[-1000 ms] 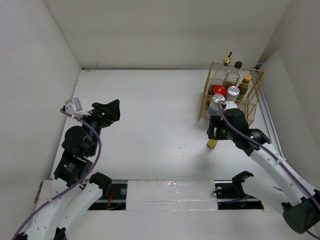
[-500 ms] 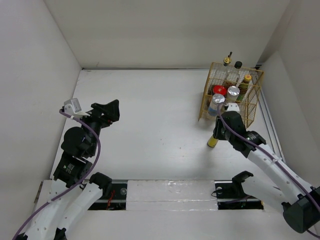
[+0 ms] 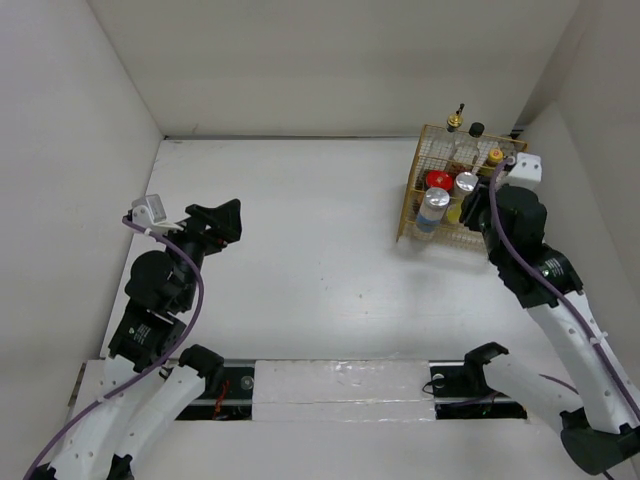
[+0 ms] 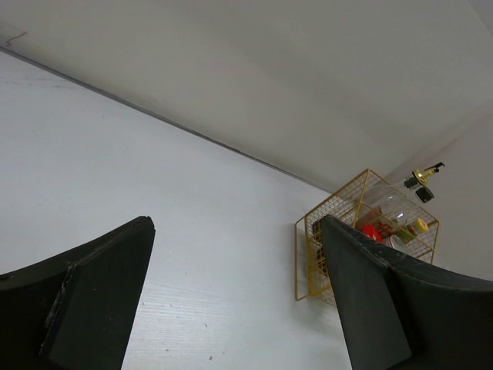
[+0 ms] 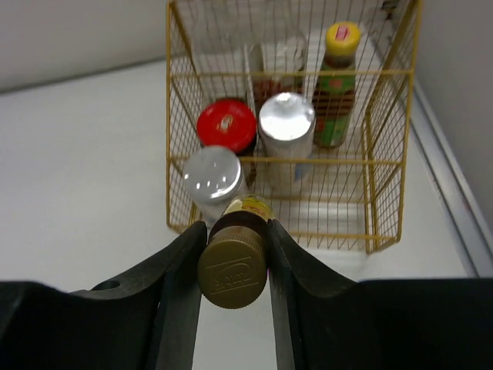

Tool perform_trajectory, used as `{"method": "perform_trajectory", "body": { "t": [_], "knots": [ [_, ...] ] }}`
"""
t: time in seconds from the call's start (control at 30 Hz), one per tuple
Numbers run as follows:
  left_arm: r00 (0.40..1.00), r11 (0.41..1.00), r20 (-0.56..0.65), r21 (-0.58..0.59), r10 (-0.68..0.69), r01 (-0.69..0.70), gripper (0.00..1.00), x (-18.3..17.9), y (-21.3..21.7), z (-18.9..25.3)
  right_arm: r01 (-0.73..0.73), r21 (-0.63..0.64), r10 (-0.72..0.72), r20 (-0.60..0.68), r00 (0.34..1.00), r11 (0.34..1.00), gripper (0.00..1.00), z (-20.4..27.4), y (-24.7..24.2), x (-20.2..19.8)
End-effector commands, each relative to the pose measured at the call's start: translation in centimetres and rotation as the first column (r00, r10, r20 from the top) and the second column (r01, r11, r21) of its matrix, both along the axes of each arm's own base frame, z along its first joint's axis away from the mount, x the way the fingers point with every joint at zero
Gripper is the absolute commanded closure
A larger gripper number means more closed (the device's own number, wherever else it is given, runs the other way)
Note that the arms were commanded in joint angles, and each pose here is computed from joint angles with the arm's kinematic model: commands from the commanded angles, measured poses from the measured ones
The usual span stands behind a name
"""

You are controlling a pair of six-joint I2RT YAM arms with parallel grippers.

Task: Organize the condiment bottles

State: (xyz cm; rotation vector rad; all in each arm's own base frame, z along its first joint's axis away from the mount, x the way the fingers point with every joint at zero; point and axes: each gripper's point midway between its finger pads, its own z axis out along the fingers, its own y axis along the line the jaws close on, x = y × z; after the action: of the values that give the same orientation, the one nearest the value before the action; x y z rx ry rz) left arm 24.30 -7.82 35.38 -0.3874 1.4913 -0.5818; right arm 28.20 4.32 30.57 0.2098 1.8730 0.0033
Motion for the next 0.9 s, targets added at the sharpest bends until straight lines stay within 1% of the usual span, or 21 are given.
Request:
{"method": "perform_trajectory", "body": {
  "t": [0.0, 0.07, 0.2, 0.23, 0.3, 0.33, 0.37, 0.47, 0.5, 0.67, 0.8, 0.87],
  "knots": [
    [0.999, 1.000, 0.045, -0.007, -0.012, 0.012, 0.15, 0.0, -0.2, 1.4, 0.085, -0.003, -0.083, 0.150, 0.985, 0.996, 0.75, 4.8, -1.9, 2.0],
    [0.999, 1.000, 0.053, -0.011, -0.012, 0.013, 0.15, -0.2, -0.1, 1.7, 0.105, 0.004, -0.104, 0.178, 0.979, 0.995, 0.75, 5.4, -2.8, 3.2],
    [0.999, 1.000, 0.053, -0.011, -0.012, 0.013, 0.15, -0.2, -0.1, 1.7, 0.112, -0.001, -0.111, 0.147, 0.983, 0.994, 0.75, 4.2, -4.1, 5.1],
    [0.999, 1.000, 0.053, -0.011, -0.012, 0.013, 0.15, -0.2, -0.1, 1.7, 0.099, 0.013, -0.100, 0.160, 0.982, 0.995, 0.75, 4.6, -4.5, 5.4],
    [0.999, 1.000, 0.053, -0.011, -0.012, 0.013, 0.15, -0.2, -0.1, 1.7, 0.088, 0.016, -0.089, 0.136, 0.987, 0.996, 0.75, 3.5, -4.8, 6.2],
    [0.999, 1.000, 0.053, -0.011, -0.012, 0.013, 0.15, -0.2, -0.1, 1.7, 0.097, 0.021, -0.099, 0.146, 0.984, 0.995, 0.75, 3.8, -5.3, 6.3],
    [0.999, 1.000, 0.053, -0.011, -0.012, 0.013, 0.15, -0.2, -0.1, 1.7, 0.097, 0.017, -0.098, 0.111, 0.989, 0.995, 0.75, 2.3, -5.5, 6.5],
    [0.999, 1.000, 0.053, -0.011, -0.012, 0.013, 0.15, -0.2, -0.1, 1.7, 0.113, 0.020, -0.114, 0.086, 0.990, 0.993, 0.75, 0.8, -6.6, 7.7],
    [0.999, 1.000, 0.053, -0.011, -0.012, 0.013, 0.15, -0.2, -0.1, 1.7, 0.111, 0.018, -0.112, 0.043, 0.993, 0.994, 0.75, -0.8, -6.7, 8.3],
    [0.999, 1.000, 0.045, -0.007, -0.012, 0.012, 0.15, 0.0, -0.2, 1.4, 0.079, 0.038, -0.077, -0.053, 0.996, 0.996, 0.75, -5.5, -6.5, 9.7],
    [0.999, 1.000, 0.035, -0.002, -0.012, 0.012, 0.15, 0.2, -0.3, 1.2, 0.098, 0.037, -0.095, -0.073, 0.993, 0.994, 0.75, -6.8, -7.2, 10.0],
    [0.999, 1.000, 0.035, -0.001, -0.022, 0.022, 0.15, 0.2, -0.5, 1.2, 0.110, 0.035, -0.106, -0.094, 0.990, 0.993, 0.72, -7.6, -7.6, 10.0]
  ]
}}
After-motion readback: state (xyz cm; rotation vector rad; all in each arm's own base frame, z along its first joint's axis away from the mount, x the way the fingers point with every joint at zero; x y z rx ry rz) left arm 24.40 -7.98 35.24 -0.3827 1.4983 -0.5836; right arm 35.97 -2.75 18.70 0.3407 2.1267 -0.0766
